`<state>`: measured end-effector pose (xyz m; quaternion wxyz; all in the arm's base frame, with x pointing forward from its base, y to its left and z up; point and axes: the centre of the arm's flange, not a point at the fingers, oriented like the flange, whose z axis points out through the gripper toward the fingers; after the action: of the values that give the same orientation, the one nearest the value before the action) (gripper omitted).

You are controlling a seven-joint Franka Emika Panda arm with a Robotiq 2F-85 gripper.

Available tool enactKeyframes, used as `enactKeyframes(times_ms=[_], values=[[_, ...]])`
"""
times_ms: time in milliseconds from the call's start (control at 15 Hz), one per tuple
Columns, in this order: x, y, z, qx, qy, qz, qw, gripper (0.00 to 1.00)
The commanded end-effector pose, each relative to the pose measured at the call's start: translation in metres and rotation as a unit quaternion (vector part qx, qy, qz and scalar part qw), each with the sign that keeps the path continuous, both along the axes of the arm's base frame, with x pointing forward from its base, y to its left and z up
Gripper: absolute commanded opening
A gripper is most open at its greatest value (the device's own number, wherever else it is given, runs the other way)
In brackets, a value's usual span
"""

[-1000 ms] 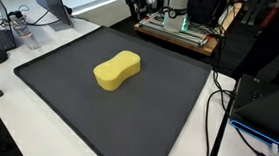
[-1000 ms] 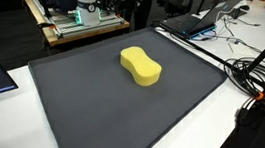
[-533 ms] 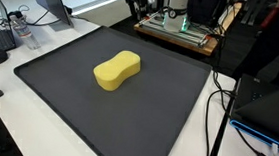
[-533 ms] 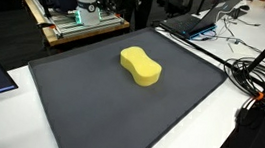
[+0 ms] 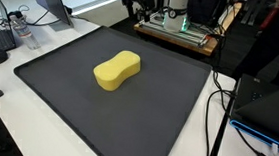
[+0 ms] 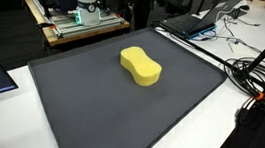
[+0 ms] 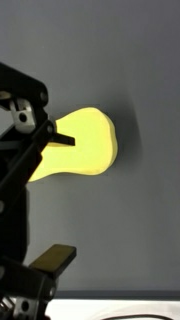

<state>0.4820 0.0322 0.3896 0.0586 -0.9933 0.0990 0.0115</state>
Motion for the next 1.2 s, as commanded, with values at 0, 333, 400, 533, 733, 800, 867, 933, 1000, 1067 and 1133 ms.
enactKeyframes(times_ms=[0,333,400,533,733,800,867,933,1000,1067,1133], values=[[0.040,0.024,-0.013,-0.020,0.012,0.062,0.9978,1.00],[0.074,0.050,-0.041,-0.088,0.024,0.112,0.9895,1.00],[0.080,0.054,-0.047,-0.099,0.025,0.113,0.9883,1.00],[0.091,0.060,-0.060,-0.124,0.023,0.108,0.9861,1.00],[0.080,0.056,-0.063,-0.106,0.019,0.111,0.9880,1.00],[0.085,0.057,-0.068,-0.103,0.015,0.111,0.9884,1.00],[0.088,0.057,-0.072,-0.103,0.014,0.110,0.9885,1.00],[0.089,0.057,-0.073,-0.102,0.014,0.110,0.9886,1.00],[0.090,0.056,-0.073,-0.102,0.013,0.109,0.9886,1.00],[0.090,0.056,-0.073,-0.102,0.013,0.109,0.9886,1.00],[0.091,0.056,-0.072,-0.102,0.012,0.109,0.9887,1.00]])
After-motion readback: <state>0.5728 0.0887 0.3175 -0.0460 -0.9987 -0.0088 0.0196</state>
